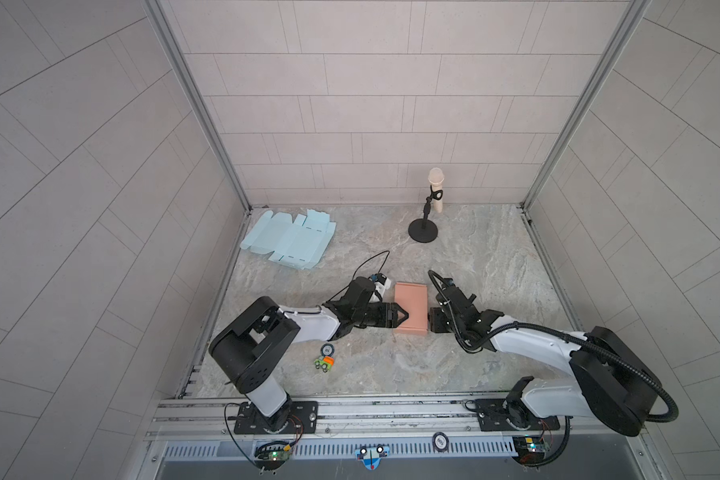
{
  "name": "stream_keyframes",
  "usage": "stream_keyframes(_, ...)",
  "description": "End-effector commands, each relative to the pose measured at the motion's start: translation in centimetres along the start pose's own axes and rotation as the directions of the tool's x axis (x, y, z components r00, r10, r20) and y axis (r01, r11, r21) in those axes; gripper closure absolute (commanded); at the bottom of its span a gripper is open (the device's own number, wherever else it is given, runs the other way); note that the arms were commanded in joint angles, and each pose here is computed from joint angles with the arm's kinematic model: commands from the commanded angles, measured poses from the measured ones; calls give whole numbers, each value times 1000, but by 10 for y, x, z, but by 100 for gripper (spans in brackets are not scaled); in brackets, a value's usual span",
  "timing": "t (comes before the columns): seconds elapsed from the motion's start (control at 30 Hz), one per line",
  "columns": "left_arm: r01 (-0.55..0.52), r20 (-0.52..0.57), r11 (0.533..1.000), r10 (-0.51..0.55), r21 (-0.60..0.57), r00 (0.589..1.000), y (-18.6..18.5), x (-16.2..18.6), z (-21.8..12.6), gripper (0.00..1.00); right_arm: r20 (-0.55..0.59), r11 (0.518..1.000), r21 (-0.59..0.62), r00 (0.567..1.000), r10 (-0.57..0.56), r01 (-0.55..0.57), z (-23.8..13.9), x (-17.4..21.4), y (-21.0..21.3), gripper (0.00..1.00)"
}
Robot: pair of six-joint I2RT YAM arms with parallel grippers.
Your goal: Fold the paper box
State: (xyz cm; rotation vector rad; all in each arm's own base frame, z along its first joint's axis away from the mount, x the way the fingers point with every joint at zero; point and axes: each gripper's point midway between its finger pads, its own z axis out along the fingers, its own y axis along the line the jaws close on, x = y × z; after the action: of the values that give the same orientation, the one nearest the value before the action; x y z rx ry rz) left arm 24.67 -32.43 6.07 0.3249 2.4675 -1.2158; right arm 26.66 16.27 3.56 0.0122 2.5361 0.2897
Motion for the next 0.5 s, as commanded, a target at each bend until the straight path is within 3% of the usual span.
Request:
stream_keyframes(0.0, -10, 2, 999, 10, 36, 1000, -11, 3, 6, 31, -1, 1000, 1, 1000, 5, -5, 1, 4, 5, 46)
stream_keyframes(0.2, -2, 8, 998, 1, 55, 1000, -16, 7, 5, 32, 14, 999, -33, 1000, 10, -9, -2, 3, 15, 46)
stream_keyframes(0.47, 18, 30, 1000, -19, 16, 999, 3, 7, -13, 31, 2, 999, 23, 1000, 29, -29, -7, 25, -11, 46)
